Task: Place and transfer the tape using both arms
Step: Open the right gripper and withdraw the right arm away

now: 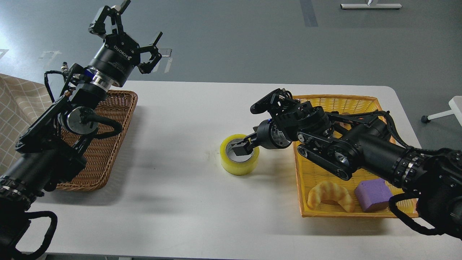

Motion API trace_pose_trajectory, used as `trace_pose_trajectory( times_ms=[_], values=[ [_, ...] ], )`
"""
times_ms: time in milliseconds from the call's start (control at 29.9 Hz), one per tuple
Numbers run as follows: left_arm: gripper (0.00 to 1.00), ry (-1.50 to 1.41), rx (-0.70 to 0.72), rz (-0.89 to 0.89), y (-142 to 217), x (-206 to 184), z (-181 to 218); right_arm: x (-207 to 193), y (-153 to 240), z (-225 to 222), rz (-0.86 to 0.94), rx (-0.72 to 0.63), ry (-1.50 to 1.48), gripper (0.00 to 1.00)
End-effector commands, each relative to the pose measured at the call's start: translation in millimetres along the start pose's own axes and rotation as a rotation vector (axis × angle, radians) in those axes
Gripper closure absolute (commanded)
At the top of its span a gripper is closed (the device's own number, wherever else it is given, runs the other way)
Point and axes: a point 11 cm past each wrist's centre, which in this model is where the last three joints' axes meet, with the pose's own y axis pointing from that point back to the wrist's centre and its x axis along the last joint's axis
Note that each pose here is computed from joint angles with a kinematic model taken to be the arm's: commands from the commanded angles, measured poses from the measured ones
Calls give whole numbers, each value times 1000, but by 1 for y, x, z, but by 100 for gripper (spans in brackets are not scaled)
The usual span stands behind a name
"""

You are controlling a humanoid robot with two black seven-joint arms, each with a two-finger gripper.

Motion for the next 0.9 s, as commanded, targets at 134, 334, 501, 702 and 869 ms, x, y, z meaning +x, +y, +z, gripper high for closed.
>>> trace_pose_trajectory(
  times_ms=[134,334,501,702,869],
  values=[
    [2,-1,0,1,0,0,1,44,27,-31,114,94,73,6],
    [2,-1,-2,1,0,0,1,58,77,2,191,47,93,6],
    [2,-1,-1,2,1,1,0,68,118,20,283,82,-24,1],
    [2,-1,-7,3,1,1,2,75,164,47,405,133,-232,1],
    [2,1,-12,4,0,1,3,84,197,72,567,186,-411,1]
  ],
)
